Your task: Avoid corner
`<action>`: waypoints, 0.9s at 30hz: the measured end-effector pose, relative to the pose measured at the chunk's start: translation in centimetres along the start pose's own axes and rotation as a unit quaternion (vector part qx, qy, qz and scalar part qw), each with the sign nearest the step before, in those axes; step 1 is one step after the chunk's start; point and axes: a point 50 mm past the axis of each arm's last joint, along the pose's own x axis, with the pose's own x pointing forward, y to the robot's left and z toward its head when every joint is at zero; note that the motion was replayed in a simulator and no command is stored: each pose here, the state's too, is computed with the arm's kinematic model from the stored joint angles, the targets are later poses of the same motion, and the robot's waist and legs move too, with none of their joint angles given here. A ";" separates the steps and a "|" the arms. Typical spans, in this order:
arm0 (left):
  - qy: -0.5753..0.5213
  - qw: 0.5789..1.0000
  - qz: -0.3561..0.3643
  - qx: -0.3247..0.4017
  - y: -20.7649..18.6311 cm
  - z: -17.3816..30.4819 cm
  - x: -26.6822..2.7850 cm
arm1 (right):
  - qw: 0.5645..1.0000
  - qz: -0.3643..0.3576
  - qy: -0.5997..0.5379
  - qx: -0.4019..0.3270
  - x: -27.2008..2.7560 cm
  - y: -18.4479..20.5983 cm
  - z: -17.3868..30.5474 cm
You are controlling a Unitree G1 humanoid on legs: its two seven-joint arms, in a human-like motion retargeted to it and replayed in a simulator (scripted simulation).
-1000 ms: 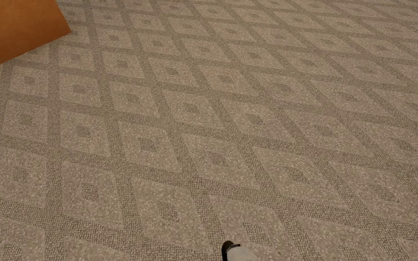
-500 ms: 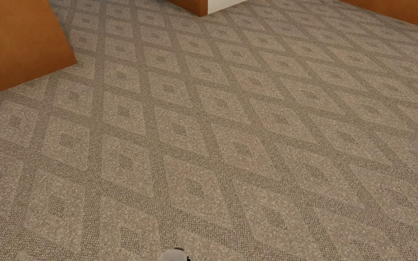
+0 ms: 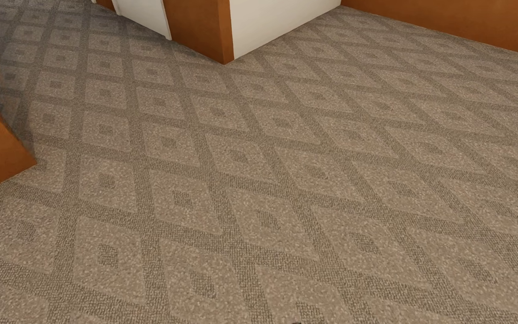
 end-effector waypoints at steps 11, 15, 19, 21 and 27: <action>0.088 0.996 -0.024 0.010 -1.5 -4.8 -1.3 | 0.999 -0.041 -0.003 0.000 0.2 -3.2 0.7; 0.181 0.983 -0.033 0.015 -2.0 -10.3 -4.2 | 0.986 -0.101 -0.135 0.009 -0.8 -7.6 7.2; 0.254 0.966 -0.042 0.017 -2.5 -13.9 -6.6 | 0.965 -0.149 -0.214 0.021 -2.1 -10.9 11.8; 0.274 0.961 -0.042 0.015 -2.5 -14.7 -7.1 | 0.973 -0.139 -0.176 0.051 -1.3 -9.8 9.6; 0.074 0.997 -0.032 0.013 -2.0 -4.3 -1.3 | 0.999 -0.039 0.034 0.011 -0.3 -2.9 -1.7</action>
